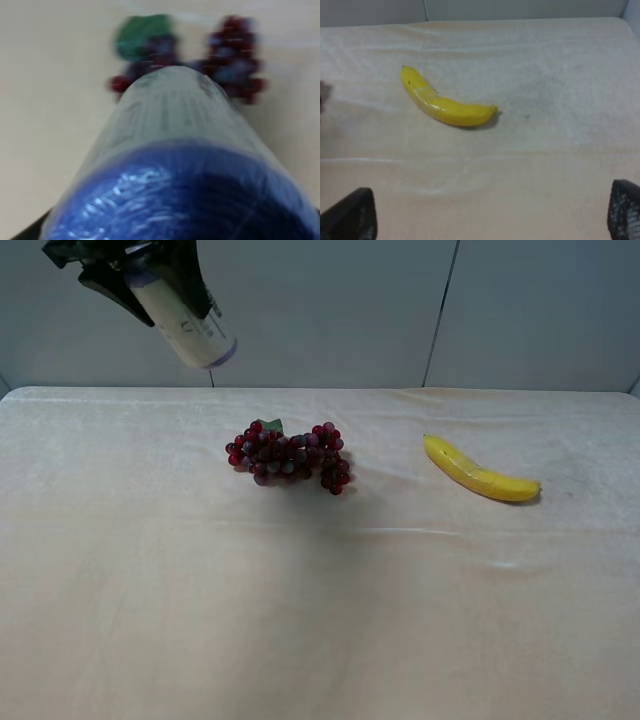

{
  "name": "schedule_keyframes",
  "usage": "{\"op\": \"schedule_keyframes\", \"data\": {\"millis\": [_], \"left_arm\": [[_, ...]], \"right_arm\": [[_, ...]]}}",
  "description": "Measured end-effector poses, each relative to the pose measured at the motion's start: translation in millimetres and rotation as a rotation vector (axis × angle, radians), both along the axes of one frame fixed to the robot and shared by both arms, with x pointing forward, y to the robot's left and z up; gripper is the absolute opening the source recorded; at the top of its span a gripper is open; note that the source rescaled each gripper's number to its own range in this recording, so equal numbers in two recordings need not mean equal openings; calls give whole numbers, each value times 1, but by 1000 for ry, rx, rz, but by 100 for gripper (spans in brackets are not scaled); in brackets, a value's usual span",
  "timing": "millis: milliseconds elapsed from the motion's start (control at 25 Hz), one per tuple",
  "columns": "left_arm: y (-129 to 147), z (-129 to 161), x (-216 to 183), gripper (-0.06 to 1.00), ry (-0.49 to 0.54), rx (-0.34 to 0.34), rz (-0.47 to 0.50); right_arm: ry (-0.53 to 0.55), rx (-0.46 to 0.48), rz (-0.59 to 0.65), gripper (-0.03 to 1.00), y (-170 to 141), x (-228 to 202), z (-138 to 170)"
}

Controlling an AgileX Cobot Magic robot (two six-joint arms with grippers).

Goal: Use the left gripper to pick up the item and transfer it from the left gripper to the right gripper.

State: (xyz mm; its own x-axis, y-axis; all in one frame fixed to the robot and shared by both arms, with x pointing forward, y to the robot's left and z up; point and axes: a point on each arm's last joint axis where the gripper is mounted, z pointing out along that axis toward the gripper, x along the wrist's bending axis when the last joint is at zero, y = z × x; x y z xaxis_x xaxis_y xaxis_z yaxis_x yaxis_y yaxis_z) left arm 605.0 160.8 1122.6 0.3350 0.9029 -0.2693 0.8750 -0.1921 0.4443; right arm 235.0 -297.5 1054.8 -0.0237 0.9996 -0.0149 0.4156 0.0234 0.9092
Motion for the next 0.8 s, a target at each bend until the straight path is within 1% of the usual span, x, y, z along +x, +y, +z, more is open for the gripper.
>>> {"op": "schedule_keyframes", "data": {"millis": [80, 120, 280, 400, 480, 600, 680, 800], "left_arm": [[-14, 2, -5, 1, 14, -57, -41], [-21, 2, -8, 1, 13, -71, -63], [-59, 3, -25, 1, 1, -97, -175], [-85, -1, -40, 1, 3, -128, -249], [-102, -8, -51, 1, 15, -158, -287], [-121, -23, -64, 1, 43, -203, -320], [-130, -36, -72, 1, 72, -239, -340], [-139, -53, -83, 1, 106, -291, -363]], "right_arm": [[0, 0, 0, 100, 0, 0, 0], [0, 0, 0, 100, 0, 0, 0], [0, -5, 2, 100, 0, 0, 0], [-1, -26, 28, 100, 1, 0, 0], [-2, -33, 51, 100, 3, 0, 0], [-3, -19, 75, 100, 6, 0, 6], [11, -7, 104, 100, 7, 4, 13], [33, -7, 182, 100, 10, 10, 25]]}}
